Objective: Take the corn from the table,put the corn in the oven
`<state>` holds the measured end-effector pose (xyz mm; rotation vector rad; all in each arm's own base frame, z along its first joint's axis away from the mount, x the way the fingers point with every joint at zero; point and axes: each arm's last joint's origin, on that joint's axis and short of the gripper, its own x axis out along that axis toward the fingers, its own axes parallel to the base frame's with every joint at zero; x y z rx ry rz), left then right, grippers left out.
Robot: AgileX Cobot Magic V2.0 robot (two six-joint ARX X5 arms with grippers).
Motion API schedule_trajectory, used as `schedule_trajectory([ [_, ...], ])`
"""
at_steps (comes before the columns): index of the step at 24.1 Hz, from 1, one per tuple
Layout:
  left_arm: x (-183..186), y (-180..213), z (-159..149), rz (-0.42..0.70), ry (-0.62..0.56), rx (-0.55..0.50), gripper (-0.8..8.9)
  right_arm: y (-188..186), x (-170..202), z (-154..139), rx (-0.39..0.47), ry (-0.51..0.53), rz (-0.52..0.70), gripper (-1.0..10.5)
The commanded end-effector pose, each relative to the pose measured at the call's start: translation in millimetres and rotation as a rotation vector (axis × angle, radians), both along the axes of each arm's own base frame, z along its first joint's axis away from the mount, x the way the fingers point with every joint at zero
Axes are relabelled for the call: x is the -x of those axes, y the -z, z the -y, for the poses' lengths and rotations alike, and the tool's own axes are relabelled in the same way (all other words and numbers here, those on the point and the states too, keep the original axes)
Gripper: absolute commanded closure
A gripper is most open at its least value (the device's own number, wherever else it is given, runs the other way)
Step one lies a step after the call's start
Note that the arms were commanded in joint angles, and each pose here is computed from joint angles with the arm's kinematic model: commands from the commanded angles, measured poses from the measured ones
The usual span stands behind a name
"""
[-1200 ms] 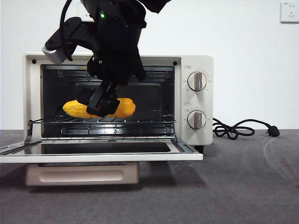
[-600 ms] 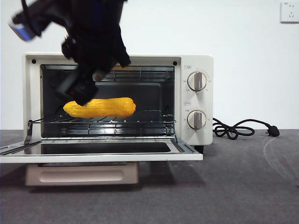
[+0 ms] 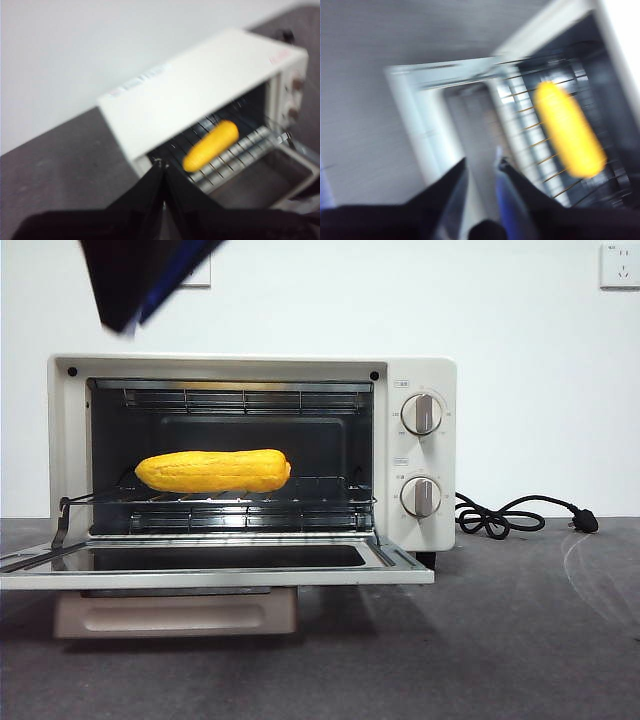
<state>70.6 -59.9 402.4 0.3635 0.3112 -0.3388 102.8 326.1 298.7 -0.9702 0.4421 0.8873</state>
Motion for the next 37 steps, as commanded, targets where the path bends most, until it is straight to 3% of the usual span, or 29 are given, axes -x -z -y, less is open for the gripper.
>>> schedule_trajectory([
  [1,-15.9,7.5,21.1,-0.072,0.116,-0.079,8.21,-11.8,16.2,13.7,-0.045,0.022,-0.105,9.0],
  [2,-23.1,11.8,28.8,-0.115,0.154,-0.100,8.21,-18.8,23.3,22.7,-0.053,0.013,-0.151,9.5],
  [6,-56.8,30.0,34.4,-0.299,0.156,-0.113,8.22,-55.3,42.4,68.0,-0.139,-0.019,-0.276,9.6],
  [10,-87.6,43.9,7.6,-0.468,0.222,0.093,8.22,-94.6,54.8,118.4,-0.310,-0.080,-0.305,9.6],
  [13,-99.9,61.2,-11.7,-0.547,0.244,0.223,8.22,-109.9,59.2,142.7,-0.394,-0.091,-0.281,9.6],
  [19,-111.0,119.0,-52.4,-0.668,0.133,0.458,8.22,-129.7,64.6,182.9,-0.520,-0.042,-0.184,9.6],
  [28,-101.2,193.7,-89.2,-0.753,-0.081,0.721,8.21,-136.7,60.1,206.0,-0.574,0.070,-0.099,9.6],
  [37,-122.1,221.9,-99.1,-0.839,-0.164,0.796,8.21,-136.0,50.5,209.2,-0.570,0.146,-0.079,9.6],
])
